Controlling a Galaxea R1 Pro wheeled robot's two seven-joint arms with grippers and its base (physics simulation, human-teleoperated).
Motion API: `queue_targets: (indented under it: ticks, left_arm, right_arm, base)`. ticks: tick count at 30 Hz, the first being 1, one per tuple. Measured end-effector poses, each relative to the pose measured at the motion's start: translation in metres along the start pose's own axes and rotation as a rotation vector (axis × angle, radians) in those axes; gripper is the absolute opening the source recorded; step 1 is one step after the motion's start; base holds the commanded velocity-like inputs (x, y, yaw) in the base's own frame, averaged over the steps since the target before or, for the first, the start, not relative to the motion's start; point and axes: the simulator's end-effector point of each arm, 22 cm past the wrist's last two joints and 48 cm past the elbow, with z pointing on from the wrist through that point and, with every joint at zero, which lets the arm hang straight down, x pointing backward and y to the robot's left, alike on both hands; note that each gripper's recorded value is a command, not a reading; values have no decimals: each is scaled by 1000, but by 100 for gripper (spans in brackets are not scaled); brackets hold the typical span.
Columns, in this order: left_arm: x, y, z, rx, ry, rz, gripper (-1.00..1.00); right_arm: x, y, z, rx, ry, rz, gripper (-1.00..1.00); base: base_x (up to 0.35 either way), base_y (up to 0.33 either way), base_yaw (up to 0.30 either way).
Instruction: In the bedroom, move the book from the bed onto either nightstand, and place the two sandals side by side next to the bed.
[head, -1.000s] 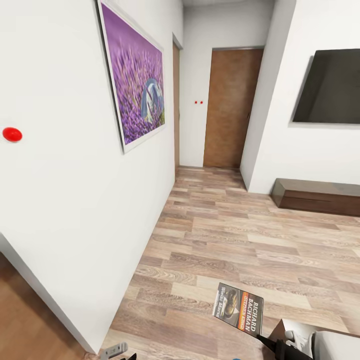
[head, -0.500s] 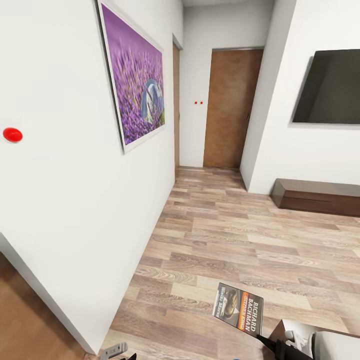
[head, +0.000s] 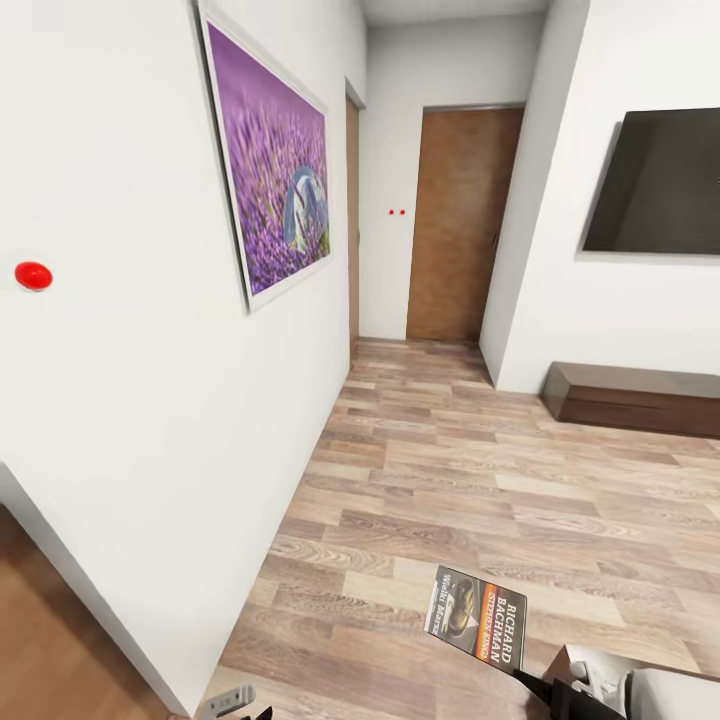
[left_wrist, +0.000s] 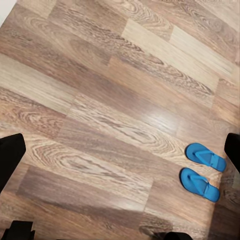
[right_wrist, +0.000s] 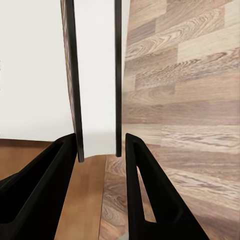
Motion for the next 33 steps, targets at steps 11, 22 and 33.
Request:
queue_targets:
  ticks: [11, 22, 33]
  left_arm:
    - [-7, -3, -1, 5, -14, 3, 100]
    - [-7, -3, -2, 6, -16, 3, 100]
    - [-8, -2, -2, 5, -17, 2, 100]
  right_arm:
    - [-5, 5, -1, -8, -11, -9, -100]
    - [-6, 5, -1, -9, -12, -10, -100]
    - [-5, 6, -1, -11, -11, -10, -100]
  base:
    - [0, 0, 0]
    - [0, 0, 0]
    - [0, 0, 0]
